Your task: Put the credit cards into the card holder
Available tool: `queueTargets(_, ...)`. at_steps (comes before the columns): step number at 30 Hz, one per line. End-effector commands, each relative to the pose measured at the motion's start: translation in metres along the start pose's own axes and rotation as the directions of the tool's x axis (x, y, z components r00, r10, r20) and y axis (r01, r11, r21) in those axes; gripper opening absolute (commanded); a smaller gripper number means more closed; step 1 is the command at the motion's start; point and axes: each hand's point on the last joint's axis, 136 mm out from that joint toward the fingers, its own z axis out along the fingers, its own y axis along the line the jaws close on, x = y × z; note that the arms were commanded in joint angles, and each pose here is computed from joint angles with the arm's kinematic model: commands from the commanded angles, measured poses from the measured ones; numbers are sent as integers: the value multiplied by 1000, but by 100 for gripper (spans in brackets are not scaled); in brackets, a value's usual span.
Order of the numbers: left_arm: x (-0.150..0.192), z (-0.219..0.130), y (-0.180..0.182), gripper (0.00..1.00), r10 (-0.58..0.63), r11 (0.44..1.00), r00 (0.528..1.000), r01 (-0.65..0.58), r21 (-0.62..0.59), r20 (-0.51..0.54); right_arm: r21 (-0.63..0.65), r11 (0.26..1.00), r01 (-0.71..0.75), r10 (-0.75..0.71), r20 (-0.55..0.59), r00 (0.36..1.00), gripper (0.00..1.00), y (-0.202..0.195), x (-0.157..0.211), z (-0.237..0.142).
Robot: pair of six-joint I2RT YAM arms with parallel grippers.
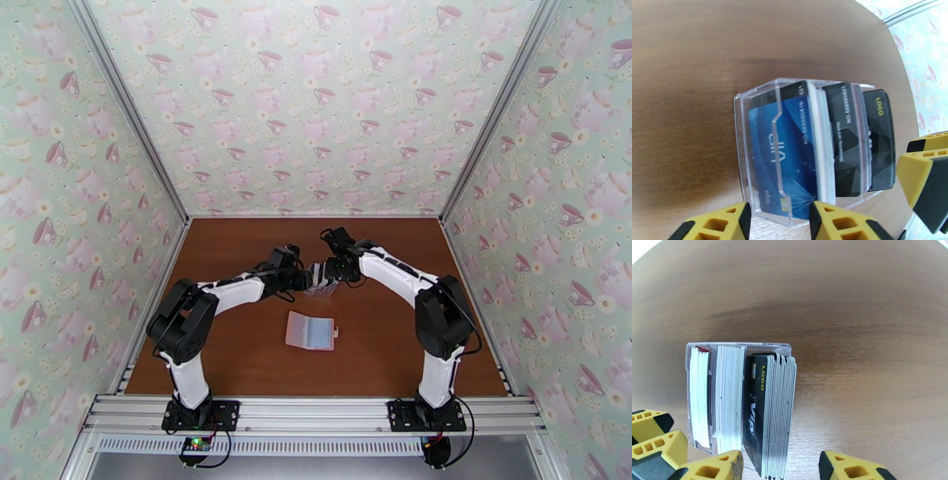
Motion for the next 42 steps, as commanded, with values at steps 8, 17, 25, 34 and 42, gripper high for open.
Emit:
queueTargets(8, 27, 15, 10, 43, -46, 999, 997, 47, 13, -57, 13, 999, 32, -31, -8, 999, 54, 4, -7, 14)
queueTargets(17, 35, 16, 6, 42, -69, 997, 996, 71, 28, -57, 58, 996, 70, -70, -8, 998, 53, 0, -13, 19)
queueTargets(25, 34, 15, 1, 42, -79, 996, 995, 82, 39, -53, 103, 991, 86, -84, -19, 996, 51, -9, -10, 19)
queueTargets(34, 38, 17, -1, 42, -85, 996, 995, 87, 35, -59, 75, 993, 94, -91, -45, 995, 50, -7, 1, 26)
queueTargets(42, 37, 15, 4, 42, -86, 996, 995, 87, 8, -60, 78, 991, 109, -104, -65, 993, 49, -9, 5, 33)
